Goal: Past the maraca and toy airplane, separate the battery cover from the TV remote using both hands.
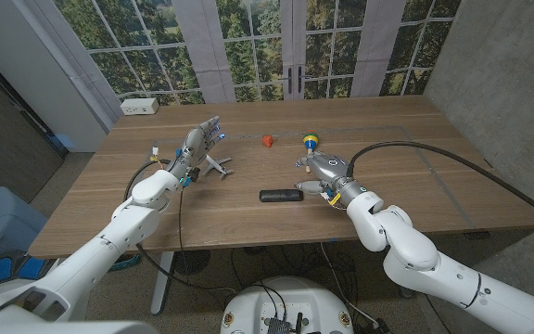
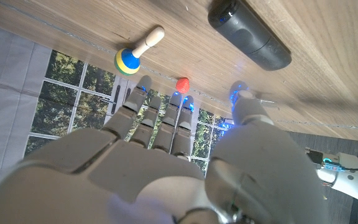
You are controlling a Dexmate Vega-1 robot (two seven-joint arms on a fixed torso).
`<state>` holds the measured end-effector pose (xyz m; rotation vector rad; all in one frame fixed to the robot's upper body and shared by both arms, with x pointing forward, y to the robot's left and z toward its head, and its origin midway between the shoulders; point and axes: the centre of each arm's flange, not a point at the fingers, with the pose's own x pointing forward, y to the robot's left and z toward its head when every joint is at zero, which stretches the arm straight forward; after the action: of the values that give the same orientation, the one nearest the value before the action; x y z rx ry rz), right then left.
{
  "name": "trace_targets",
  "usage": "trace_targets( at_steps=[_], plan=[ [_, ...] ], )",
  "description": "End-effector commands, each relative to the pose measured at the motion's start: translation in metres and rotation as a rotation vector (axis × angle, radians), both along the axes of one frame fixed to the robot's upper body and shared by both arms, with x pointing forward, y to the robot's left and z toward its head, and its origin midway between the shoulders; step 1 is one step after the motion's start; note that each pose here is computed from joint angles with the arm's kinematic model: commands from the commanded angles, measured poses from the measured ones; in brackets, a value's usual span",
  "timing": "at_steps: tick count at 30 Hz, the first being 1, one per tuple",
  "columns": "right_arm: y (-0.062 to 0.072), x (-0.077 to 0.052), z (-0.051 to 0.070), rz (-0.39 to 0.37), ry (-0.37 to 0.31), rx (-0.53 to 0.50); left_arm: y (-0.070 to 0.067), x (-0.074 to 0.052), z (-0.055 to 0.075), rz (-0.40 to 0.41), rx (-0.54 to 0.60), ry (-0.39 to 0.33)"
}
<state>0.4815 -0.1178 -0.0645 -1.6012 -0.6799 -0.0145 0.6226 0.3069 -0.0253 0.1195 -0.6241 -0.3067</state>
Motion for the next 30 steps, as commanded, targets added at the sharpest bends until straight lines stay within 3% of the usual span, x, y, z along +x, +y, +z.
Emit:
trace_targets(
  at_steps=[1, 30],
  plan=[
    [0.014, 0.001, -0.007, 0.01, -0.006, -0.053, -0.001, -0.001, 0.001, -0.005, 0.007, -0.003],
    [0.028, 0.018, -0.027, -0.006, 0.077, -0.113, 0.002, -0.006, -0.004, 0.001, 0.005, 0.007]
  ],
)
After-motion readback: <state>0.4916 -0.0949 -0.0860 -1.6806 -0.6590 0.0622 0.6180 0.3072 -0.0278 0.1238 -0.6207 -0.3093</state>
